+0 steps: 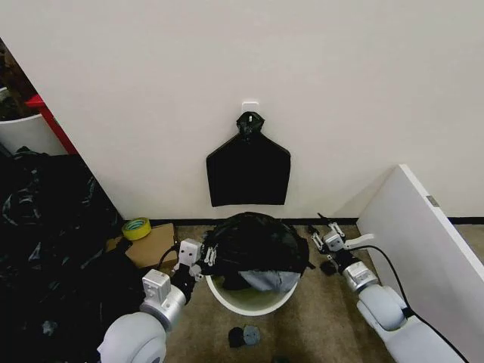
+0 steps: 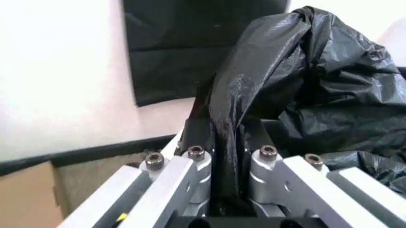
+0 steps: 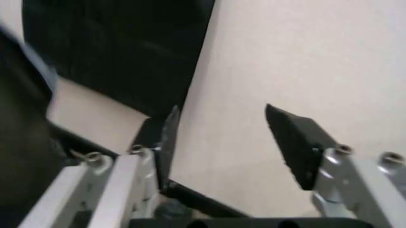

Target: Place the garbage bag over the trash bin.

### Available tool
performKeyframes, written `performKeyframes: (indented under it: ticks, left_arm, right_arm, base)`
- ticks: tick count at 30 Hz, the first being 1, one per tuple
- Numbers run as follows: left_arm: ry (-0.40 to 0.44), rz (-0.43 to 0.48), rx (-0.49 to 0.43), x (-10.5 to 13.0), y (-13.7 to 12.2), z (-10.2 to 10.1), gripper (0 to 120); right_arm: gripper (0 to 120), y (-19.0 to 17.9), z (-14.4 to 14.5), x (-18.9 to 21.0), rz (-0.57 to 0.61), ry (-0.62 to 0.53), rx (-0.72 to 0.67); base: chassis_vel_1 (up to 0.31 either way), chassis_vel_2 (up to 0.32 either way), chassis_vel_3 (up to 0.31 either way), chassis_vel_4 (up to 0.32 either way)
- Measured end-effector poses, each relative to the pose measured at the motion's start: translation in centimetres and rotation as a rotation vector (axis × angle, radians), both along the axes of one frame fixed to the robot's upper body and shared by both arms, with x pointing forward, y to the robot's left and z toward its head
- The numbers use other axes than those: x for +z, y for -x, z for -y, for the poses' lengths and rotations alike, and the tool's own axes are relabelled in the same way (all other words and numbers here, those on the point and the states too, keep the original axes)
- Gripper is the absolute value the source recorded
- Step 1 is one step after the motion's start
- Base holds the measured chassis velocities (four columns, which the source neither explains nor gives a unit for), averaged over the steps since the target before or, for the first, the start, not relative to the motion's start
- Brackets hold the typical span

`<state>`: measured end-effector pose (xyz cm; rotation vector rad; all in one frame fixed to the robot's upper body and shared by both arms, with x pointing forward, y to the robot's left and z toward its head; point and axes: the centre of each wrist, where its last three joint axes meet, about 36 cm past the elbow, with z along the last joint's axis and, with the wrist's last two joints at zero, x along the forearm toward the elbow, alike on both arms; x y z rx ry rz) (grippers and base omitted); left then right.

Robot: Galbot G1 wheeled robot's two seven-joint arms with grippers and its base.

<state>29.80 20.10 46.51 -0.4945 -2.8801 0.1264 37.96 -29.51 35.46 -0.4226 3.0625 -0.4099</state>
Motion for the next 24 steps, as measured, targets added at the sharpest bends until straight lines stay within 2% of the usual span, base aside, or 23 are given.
performKeyframes:
  ticks: [3, 6, 7, 9, 10, 13, 18, 24]
  left_arm:
    - [0.045, -0.027, 0.045, 0.3, -0.5, 0.1, 6]
    - [0.073, -0.036, 0.067, 0.7, -0.9, 0.1, 6]
    - [0.073, -0.036, 0.067, 0.7, -0.9, 0.1, 6]
    - [0.086, -0.032, 0.080, 0.9, -1.2, -0.1, 6]
    - [0.092, -0.027, 0.090, 1.1, -1.5, -0.3, 6]
    - [0.096, -0.022, 0.097, 1.2, -1.7, -0.4, 6]
    - [0.093, -0.021, 0.095, 1.3, -1.8, -0.5, 6]
    - [0.091, -0.017, 0.090, 1.4, -1.7, -0.5, 6]
  right_arm:
    - [68, 2.5, -2.4, 2.8, 0.006, -0.113, 0.047]
    - [80, 5.1, -3.9, 4.1, 0.043, -0.142, 0.163]
    - [80, 5.1, -3.9, 4.1, 0.043, -0.142, 0.163]
    - [86, 6.9, -4.6, 4.3, 0.067, -0.105, 0.263]
    - [93, 8.1, -4.8, 4.3, 0.073, -0.031, 0.332]
    - [99, 9.6, -4.8, 4.2, 0.073, 0.107, 0.432]
    - [100, 10.3, -4.8, 4.5, 0.093, 0.209, 0.487]
    - [100, 10.4, -5.0, 4.5, 0.114, 0.257, 0.477]
  base:
    - [0.000, 0.000, 0.000, 0.000]
    - [0.000, 0.000, 0.000, 0.000]
    - [0.000, 0.000, 0.000, 0.000]
    - [0.000, 0.000, 0.000, 0.000]
    - [0.000, 0.000, 0.000, 0.000]
    - [0.000, 0.000, 0.000, 0.000]
    - [0.000, 0.000, 0.000, 0.000]
    - [0.000, 0.000, 0.000, 0.000]
